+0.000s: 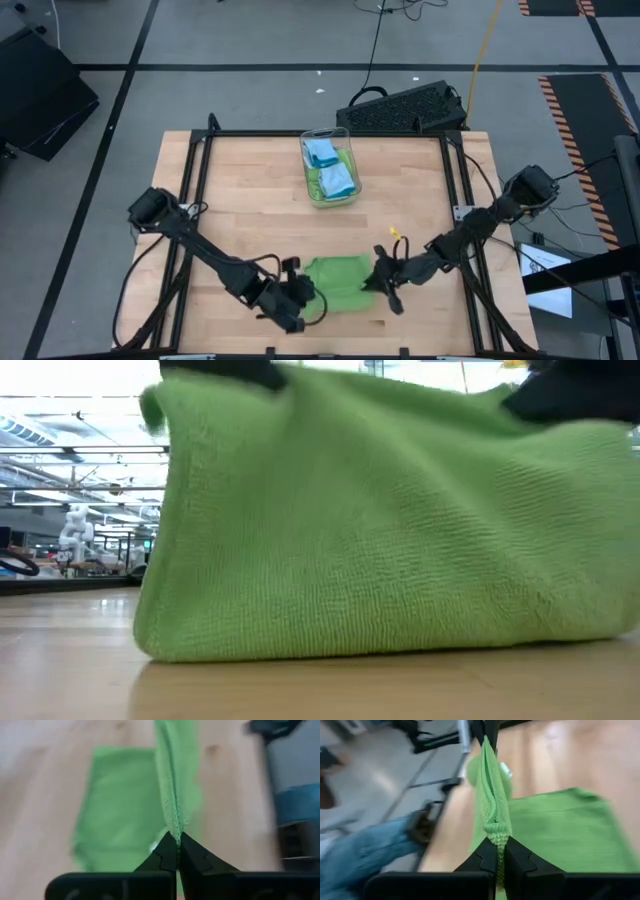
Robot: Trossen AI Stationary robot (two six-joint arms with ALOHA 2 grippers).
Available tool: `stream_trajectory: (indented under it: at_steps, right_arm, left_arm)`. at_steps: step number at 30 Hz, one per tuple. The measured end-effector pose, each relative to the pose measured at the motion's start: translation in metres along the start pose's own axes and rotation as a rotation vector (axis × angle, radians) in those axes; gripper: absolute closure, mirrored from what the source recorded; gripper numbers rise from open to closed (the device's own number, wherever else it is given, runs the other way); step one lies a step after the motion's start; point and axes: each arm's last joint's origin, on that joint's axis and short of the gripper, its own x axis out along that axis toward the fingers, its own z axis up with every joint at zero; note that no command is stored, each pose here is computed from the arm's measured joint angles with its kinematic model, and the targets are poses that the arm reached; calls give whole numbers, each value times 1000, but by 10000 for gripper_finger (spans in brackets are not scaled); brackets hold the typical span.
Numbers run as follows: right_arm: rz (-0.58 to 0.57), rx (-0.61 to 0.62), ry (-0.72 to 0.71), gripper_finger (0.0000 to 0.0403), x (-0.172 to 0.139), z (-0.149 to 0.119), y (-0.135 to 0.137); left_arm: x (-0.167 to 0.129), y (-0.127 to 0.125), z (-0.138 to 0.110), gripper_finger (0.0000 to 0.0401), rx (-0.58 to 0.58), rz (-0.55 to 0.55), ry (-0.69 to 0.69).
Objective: Fold microfiber towels
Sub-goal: Fold the green towel
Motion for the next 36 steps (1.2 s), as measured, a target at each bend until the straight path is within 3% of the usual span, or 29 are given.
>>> stream_trajectory:
  at_steps: [4,14,20,30,36]
  right_arm:
    - [-110,-32,14,395,2,1,-14]
    - [-231,-5,78,395,3,0,-35]
    - [-277,93,136,394,1,-7,-39]
    - [-313,131,181,394,1,-4,-57]
    - [-336,130,202,392,0,-5,-61]
  left_arm:
    - [7,20,-4,393,-13,113,61]
    - [30,59,-12,390,-20,202,103]
    - [37,68,-8,396,13,202,105]
    - [40,79,-5,395,-6,202,121]
    - [41,81,-4,358,-4,219,111]
